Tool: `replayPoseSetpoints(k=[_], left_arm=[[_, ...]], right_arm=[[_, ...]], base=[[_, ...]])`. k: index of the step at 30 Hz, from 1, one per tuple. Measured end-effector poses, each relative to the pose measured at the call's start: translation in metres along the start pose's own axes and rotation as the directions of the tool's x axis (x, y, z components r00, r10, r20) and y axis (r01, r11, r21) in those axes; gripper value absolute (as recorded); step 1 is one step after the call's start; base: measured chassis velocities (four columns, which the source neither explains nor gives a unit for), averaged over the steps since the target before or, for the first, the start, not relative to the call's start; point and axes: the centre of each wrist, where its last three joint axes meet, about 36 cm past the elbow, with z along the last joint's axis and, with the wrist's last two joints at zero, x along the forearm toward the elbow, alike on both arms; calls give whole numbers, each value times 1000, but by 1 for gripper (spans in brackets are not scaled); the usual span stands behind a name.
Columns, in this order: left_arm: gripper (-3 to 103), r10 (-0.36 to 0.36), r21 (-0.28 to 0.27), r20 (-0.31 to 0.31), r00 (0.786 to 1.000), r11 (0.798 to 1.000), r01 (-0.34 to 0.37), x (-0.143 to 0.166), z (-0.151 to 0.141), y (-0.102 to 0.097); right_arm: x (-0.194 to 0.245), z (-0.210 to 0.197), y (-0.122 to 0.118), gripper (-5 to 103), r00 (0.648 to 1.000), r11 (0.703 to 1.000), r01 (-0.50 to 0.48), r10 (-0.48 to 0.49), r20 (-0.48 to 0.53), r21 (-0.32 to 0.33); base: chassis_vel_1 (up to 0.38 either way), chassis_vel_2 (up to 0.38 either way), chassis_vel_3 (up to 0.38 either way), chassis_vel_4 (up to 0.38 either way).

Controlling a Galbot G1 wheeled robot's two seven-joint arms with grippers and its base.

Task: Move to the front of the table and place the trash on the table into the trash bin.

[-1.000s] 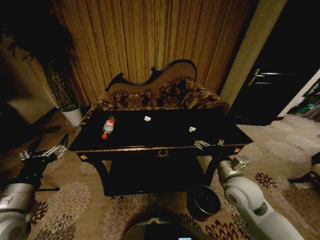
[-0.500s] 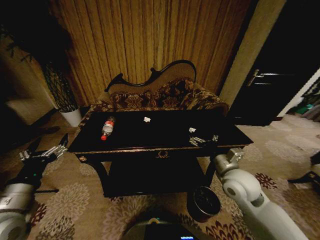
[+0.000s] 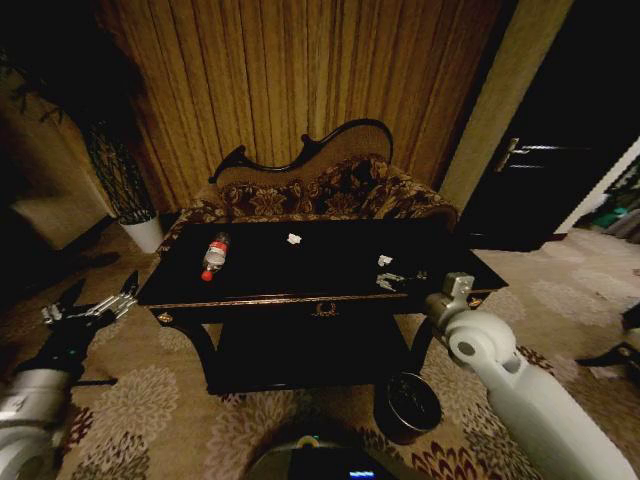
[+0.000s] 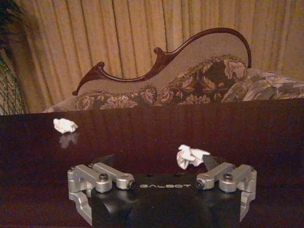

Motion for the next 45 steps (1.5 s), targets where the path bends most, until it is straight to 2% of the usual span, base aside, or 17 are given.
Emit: replayPoseSetpoints(k=[7, 14, 26, 38, 40, 44, 45], left_arm=[[100, -4, 0, -8, 1000, 1000, 4, 2, 2, 0], [100, -11, -5, -6, 1000, 1000, 11, 3, 1, 1], [100, -7, -2, -11, 1000, 1000, 7, 1, 0, 0], [100, -10, 0, -10, 1000, 1000, 10, 1, 1, 1], [100, -10, 0, -9, 1000, 1000, 10, 1, 1, 1], [100, -10, -1, -6, 1000, 1000, 10, 1, 0, 1], [100, -10, -1, -6, 1000, 1000, 10, 1, 0, 1]], right_arm=[[-24, -13, -1, 100, 1000, 1000, -2, 2, 1, 17], [-52, -17, 0, 100, 999, 999, -23, 24, -43, 25], [-79, -14, -6, 100, 990, 996, -87, 88, -106, 14], [-87, -11, -14, 101, 985, 992, -122, 123, -122, 16], [-87, -11, -14, 100, 985, 992, -123, 125, -123, 19], [-88, -7, -12, 80, 984, 991, -130, 134, -121, 34], [-88, -7, -12, 80, 984, 991, -130, 134, -121, 34]], base=[[0, 0, 0, 0], [0, 0, 0, 0], [0, 0, 0, 0], [0, 0, 0, 0], [0, 0, 0, 0], [0, 0, 0, 0], [0, 0, 0, 0]])
